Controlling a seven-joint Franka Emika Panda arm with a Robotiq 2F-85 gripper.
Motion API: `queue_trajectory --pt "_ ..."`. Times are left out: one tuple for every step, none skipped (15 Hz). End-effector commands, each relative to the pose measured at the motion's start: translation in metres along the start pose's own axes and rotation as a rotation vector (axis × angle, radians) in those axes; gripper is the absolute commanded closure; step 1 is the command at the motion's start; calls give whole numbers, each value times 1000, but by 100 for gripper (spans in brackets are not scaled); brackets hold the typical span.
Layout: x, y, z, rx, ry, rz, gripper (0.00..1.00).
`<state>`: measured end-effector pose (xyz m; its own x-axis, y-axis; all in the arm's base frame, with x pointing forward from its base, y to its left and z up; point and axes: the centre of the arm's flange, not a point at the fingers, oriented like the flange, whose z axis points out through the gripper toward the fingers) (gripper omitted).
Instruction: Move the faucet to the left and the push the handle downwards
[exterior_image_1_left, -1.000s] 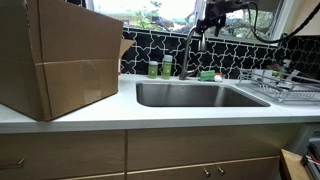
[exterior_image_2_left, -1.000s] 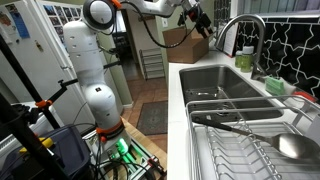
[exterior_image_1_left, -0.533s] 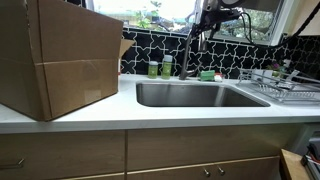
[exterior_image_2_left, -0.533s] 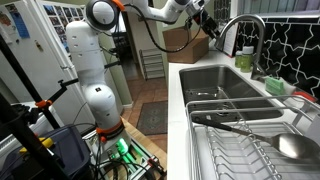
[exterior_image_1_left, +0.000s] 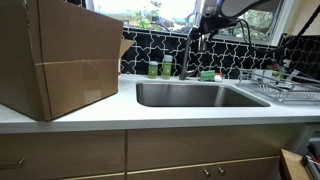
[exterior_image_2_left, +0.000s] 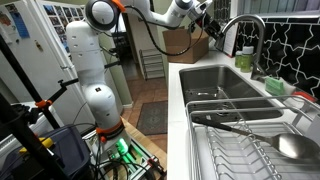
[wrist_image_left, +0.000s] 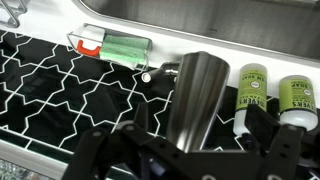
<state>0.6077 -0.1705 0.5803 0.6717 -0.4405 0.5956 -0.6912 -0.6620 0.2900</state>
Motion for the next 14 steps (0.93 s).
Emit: queue_trajectory --pt "-12 3 10 12 36 27 0" --pt "-12 4 12 18 39 30 0" --pt "-12 4 14 27 43 35 0" --pt "-13 3 15 39 48 39 0" --pt "-13 2 16 54 52 35 0" --pt "-13 1 17 71 60 30 0" --pt "-13 0 18 82 66 28 0" --pt "-13 -1 18 97 74 25 0" --pt "-13 -2 18 111 84 20 0" --pt "-14 -3 17 125 95 15 0" --pt "-14 -5 16 142 98 9 0" --pt "-14 -5 16 153 102 6 0" --pt "-14 -7 15 168 110 -1 0" --pt "-14 -10 14 183 117 -9 0"
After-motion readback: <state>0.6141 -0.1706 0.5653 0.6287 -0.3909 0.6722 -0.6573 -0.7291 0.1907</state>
